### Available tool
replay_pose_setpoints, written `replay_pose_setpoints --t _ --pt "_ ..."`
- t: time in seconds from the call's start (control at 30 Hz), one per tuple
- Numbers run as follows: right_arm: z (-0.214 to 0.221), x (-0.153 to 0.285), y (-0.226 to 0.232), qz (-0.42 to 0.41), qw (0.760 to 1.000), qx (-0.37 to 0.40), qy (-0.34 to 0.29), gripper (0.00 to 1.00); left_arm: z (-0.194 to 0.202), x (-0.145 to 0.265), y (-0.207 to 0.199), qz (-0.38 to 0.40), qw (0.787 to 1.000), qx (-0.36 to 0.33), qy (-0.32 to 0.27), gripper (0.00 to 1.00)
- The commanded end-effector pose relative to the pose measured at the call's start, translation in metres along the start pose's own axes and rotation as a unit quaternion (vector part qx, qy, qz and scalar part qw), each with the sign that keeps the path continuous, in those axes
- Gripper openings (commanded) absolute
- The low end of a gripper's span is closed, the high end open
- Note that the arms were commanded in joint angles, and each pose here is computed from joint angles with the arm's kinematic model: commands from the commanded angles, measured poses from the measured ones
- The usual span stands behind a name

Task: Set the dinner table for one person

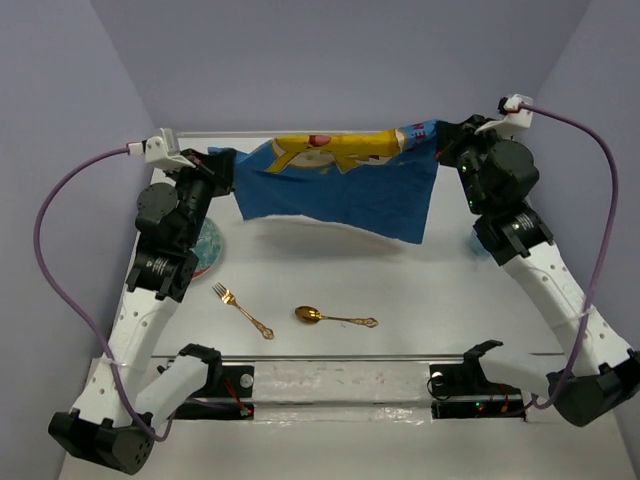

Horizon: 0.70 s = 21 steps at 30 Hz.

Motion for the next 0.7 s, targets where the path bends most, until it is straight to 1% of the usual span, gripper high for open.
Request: replay_pose_setpoints --t 0.0,0.13,0.27,0.33,0.43,0.5,0.53,0.57,0.63,0.67 --pt "-0.017 0.021 -0.014 0.029 0.998 0.046 0.0 0.0 -0.051 0.024 -0.008 -0.023 0.995 -0.028 -0.09 0.0" --pt "-0.034 0.032 -0.021 0.046 0.997 0.058 -0.02 0.0 -0.059 0.037 -0.006 -0.033 0.993 -0.034 -0.11 0.0" --pt "-0.032 0.031 -0.03 0.059 0.996 0.063 -0.018 0.0 -0.057 0.04 0.002 -0.049 0.991 -0.045 -0.118 0.0" --pt "-0.022 0.026 -0.032 0.053 0.997 0.058 -0.004 0.0 -0.051 0.038 0.009 -0.062 0.99 -0.051 -0.115 0.0" --pt "-0.001 0.008 -0.036 0.042 0.998 0.049 0.026 0.0 -0.037 0.023 0.018 -0.068 0.991 -0.046 -0.106 0.0" --pt "0.01 -0.003 -0.033 0.023 0.998 0.036 0.041 0.0 -0.021 0.004 0.026 -0.076 0.993 -0.041 -0.085 0.0" --pt "0.018 -0.015 -0.035 0.023 0.998 0.035 0.049 0.0 -0.02 -0.003 0.027 -0.075 0.993 -0.037 -0.089 0.0" --pt "0.016 -0.021 -0.03 0.014 0.998 0.031 0.048 0.0 -0.009 -0.018 0.034 -0.083 0.994 -0.028 -0.072 0.0" --pt "0.015 -0.039 -0.036 0.003 0.998 0.019 0.055 0.0 -0.013 -0.035 0.043 -0.092 0.993 -0.014 -0.075 0.0" --pt "0.013 -0.057 -0.035 -0.003 0.998 0.014 0.055 0.0 -0.006 -0.051 0.049 -0.09 0.994 -0.004 -0.059 0.0"
Point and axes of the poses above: each gripper's point midway between its finger pads, its own x axis back along the fingers, its own y axis along the line the jaws close on, z = x × y, the point moved 5 cm from there along x, back along the fingers, and after that the axes turned 3 degrees about x, right-handed, at the moved point
